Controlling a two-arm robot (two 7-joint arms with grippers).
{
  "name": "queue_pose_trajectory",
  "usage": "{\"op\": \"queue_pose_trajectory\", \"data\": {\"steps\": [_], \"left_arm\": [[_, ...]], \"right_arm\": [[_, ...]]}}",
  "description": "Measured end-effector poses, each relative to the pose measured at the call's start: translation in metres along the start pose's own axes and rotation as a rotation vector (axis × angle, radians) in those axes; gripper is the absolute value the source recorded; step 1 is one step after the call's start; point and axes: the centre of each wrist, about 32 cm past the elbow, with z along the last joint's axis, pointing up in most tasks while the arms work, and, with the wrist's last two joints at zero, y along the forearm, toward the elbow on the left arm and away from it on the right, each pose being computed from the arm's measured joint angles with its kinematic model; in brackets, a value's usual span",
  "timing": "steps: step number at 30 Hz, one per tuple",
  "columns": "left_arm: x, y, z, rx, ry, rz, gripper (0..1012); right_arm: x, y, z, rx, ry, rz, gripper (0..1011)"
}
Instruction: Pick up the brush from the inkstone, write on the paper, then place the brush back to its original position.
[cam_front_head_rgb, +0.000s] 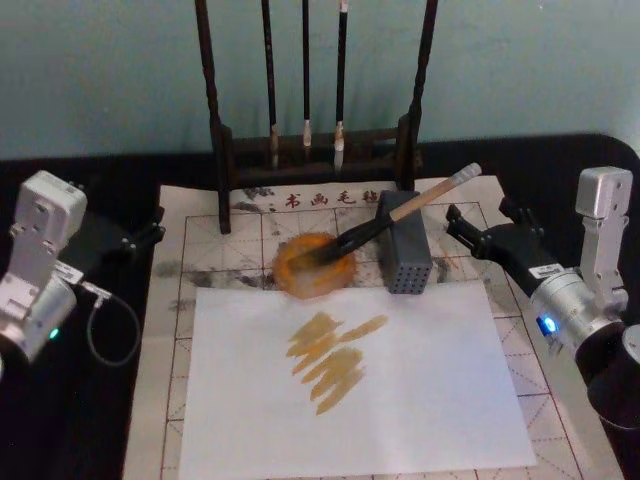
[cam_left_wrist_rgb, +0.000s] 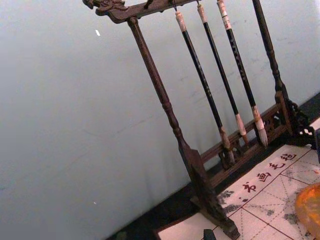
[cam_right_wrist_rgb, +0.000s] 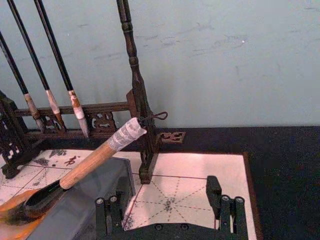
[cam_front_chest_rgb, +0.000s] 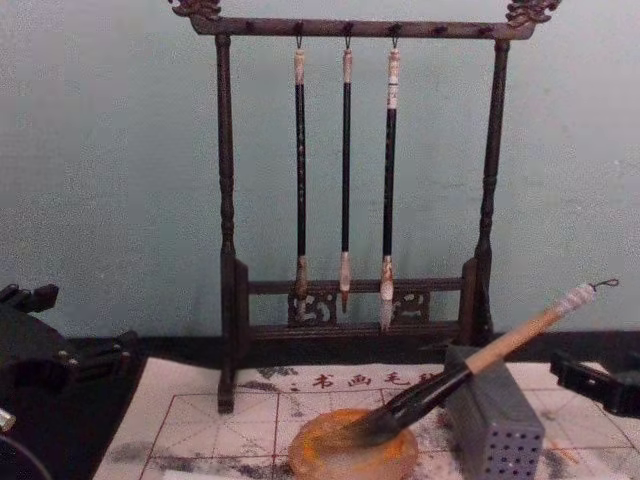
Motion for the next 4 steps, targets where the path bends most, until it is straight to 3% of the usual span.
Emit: {"op": "queue_pose_trajectory", "data": {"steps": [4], "left_arm": [[0.0, 0.0, 0.0, 0.0, 0.0, 0.0, 1001]], "right_arm": [[0.0, 0.0, 0.0, 0.0, 0.0, 0.0, 1002]]}}
